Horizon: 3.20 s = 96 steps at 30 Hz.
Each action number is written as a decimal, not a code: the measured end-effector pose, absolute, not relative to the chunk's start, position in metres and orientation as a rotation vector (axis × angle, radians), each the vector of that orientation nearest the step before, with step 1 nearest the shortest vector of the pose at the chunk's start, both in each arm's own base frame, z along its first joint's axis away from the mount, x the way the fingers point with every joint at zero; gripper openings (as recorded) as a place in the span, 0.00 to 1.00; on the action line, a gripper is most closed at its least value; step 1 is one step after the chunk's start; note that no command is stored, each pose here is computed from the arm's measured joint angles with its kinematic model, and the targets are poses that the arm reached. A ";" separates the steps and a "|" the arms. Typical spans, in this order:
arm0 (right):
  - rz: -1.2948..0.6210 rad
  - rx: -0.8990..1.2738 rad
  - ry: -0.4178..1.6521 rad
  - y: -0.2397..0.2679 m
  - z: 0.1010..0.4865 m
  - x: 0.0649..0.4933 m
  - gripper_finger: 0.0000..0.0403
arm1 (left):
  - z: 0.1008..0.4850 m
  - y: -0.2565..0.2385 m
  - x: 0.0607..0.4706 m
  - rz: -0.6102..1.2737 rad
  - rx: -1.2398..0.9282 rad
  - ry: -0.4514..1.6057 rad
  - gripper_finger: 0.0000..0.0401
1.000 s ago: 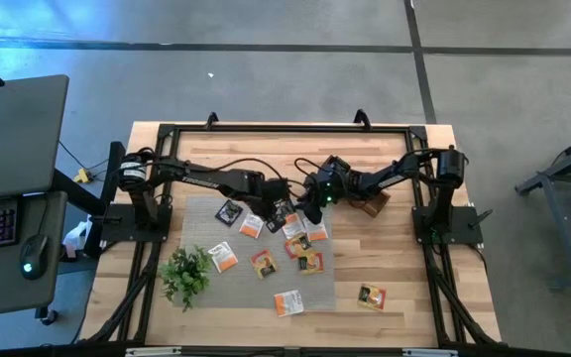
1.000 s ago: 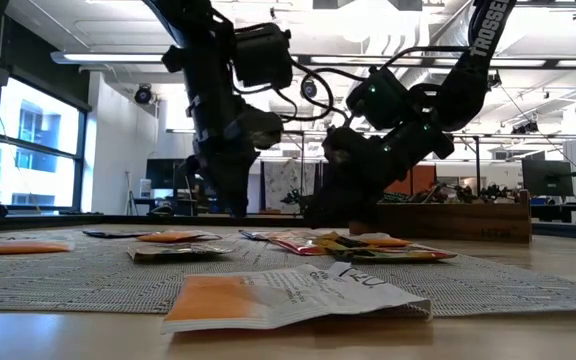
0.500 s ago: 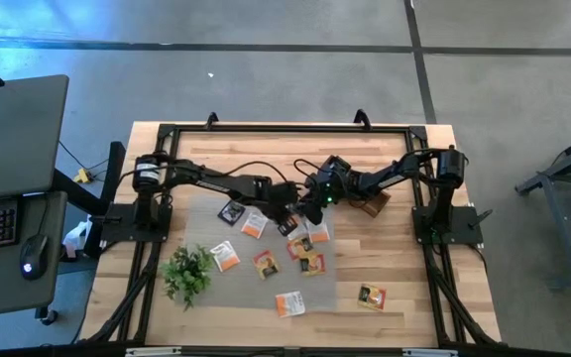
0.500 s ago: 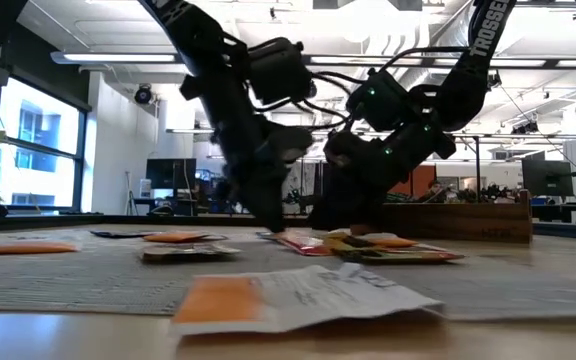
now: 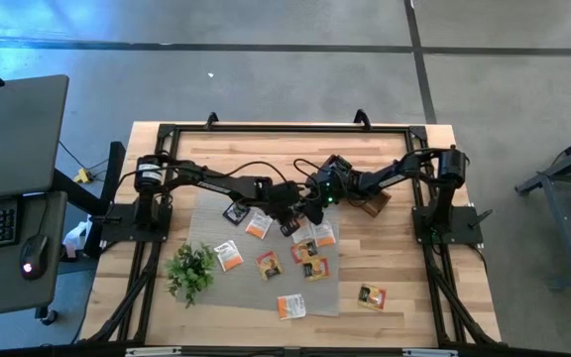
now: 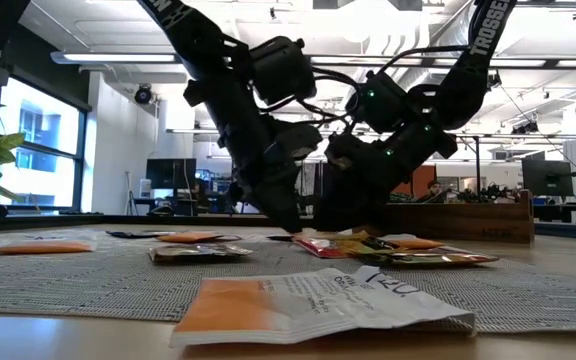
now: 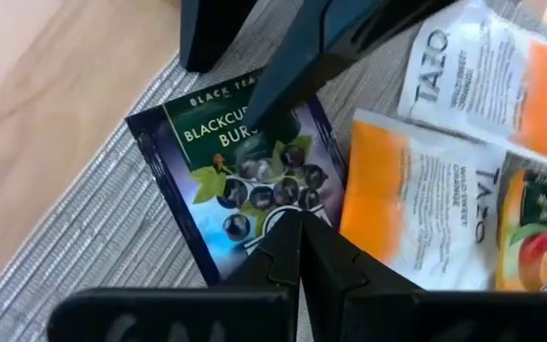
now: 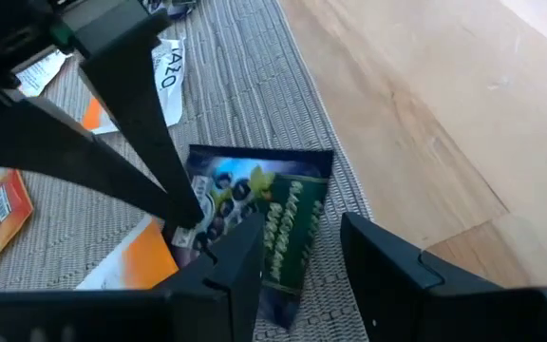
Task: Pick & Place Tea
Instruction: Put the black tea bag into the left section of the wooden organizer
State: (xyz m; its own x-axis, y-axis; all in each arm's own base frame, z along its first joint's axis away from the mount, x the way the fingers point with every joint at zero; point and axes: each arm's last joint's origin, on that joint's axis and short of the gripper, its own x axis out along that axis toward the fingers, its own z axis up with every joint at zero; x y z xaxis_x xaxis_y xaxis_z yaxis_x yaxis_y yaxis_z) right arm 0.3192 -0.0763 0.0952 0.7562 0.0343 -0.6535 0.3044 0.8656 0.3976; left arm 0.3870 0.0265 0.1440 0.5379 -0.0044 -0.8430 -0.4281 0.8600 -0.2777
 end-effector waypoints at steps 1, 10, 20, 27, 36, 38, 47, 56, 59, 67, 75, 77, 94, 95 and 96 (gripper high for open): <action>-0.159 0.505 0.708 -0.077 0.095 0.319 0.35 | 0.144 0.026 0.387 0.264 -0.492 0.982 0.00; -0.151 0.491 0.714 -0.076 0.095 0.319 0.35 | 0.170 0.014 0.380 0.285 -0.514 0.978 0.00; -0.154 0.490 0.721 -0.076 0.094 0.318 0.35 | 0.152 -0.003 0.377 0.359 -0.540 1.098 0.00; -0.130 0.475 0.720 -0.076 0.094 0.318 0.35 | 0.143 0.015 0.389 0.385 -0.542 1.012 0.00; -0.113 0.436 0.715 -0.076 0.094 0.318 0.30 | 0.143 0.025 0.391 0.377 -0.511 0.979 0.00; -0.109 0.427 0.707 -0.076 0.095 0.319 0.26 | 0.143 0.024 0.391 0.377 -0.508 0.981 0.00; -0.053 0.383 0.647 -0.074 0.118 0.317 0.02 | 0.142 0.025 0.389 0.401 -0.496 1.000 0.00; -0.191 0.182 0.612 -0.077 0.177 0.293 0.01 | 0.142 0.025 0.389 0.409 -0.493 1.001 0.00; -0.398 0.083 0.649 -0.083 0.200 0.271 0.01 | 0.142 0.025 0.389 0.413 -0.491 0.994 0.00; -0.699 0.075 0.783 -0.100 0.214 0.231 0.01 | 0.143 0.026 0.391 0.413 -0.470 0.967 0.00; -0.633 0.122 0.902 -0.107 0.187 0.239 0.00 | 0.143 0.026 0.391 0.425 -0.461 0.963 0.00; -0.627 0.123 0.937 -0.108 0.179 0.242 0.00 | 0.143 0.026 0.391 0.426 -0.459 0.962 0.00; -0.461 0.035 0.979 -0.107 0.174 0.246 0.14 | 0.143 0.026 0.391 0.426 -0.459 0.962 0.00; -0.472 0.031 0.982 -0.107 0.174 0.245 0.16 | 0.143 0.026 0.391 0.426 -0.460 0.962 0.00; -0.486 0.026 0.983 -0.108 0.174 0.245 0.18 | 0.143 0.026 0.391 0.426 -0.460 0.962 0.00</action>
State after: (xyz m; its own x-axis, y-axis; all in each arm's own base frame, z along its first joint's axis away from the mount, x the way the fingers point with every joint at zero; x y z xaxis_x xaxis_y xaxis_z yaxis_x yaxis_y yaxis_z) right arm 0.2450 -0.1076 0.1737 0.4565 -0.3829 -0.8031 0.4062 0.8928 -0.1948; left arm 0.3913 0.0264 0.1430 0.5047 0.1408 -0.8517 -0.5363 0.8242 -0.1816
